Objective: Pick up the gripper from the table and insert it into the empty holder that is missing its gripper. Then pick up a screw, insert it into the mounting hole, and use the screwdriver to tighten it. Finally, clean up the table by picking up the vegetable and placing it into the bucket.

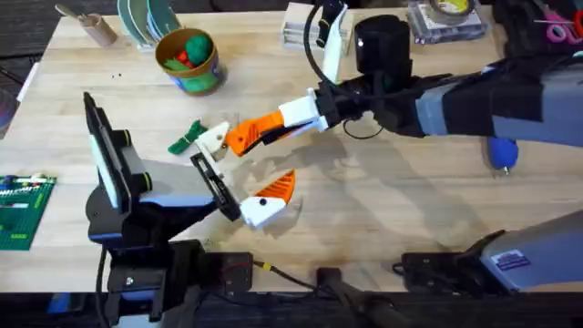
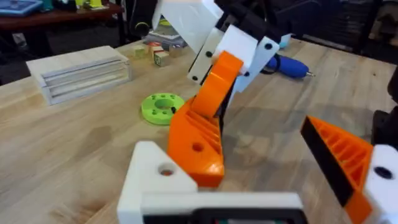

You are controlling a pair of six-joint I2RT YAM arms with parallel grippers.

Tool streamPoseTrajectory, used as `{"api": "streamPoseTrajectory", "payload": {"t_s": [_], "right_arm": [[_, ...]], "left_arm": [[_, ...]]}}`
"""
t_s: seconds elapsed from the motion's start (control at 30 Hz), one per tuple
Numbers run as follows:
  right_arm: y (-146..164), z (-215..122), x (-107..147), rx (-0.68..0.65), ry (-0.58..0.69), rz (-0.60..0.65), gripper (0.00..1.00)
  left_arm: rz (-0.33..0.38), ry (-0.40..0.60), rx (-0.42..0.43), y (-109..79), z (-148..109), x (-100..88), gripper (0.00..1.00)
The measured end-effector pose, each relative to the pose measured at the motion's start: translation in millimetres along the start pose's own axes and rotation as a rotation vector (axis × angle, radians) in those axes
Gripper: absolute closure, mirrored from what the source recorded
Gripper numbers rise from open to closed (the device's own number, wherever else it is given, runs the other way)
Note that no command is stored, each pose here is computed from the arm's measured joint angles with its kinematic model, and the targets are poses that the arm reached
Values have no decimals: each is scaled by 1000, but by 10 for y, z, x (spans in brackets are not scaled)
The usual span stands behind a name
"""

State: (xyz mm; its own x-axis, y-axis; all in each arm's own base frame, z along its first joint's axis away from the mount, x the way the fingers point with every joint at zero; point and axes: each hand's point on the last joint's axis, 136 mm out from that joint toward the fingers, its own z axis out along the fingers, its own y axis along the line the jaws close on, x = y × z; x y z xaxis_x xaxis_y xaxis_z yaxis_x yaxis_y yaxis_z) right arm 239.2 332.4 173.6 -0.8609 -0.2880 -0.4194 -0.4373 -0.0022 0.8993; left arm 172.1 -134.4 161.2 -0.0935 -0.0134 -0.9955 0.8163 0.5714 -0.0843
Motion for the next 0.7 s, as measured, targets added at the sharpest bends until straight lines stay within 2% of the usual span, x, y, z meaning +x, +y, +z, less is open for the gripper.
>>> {"api": "streamPoseTrajectory", "payload": {"t_s": [0.33, 0.7], "right_arm": [[-36, 23, -28, 25, -18, 21, 991], [-87, 175, -101, 23, -44, 65, 992]], "left_arm": [[-7, 0, -10, 17, -1, -1, 8], [-20, -7, -92, 166, -19, -13, 7]]}}
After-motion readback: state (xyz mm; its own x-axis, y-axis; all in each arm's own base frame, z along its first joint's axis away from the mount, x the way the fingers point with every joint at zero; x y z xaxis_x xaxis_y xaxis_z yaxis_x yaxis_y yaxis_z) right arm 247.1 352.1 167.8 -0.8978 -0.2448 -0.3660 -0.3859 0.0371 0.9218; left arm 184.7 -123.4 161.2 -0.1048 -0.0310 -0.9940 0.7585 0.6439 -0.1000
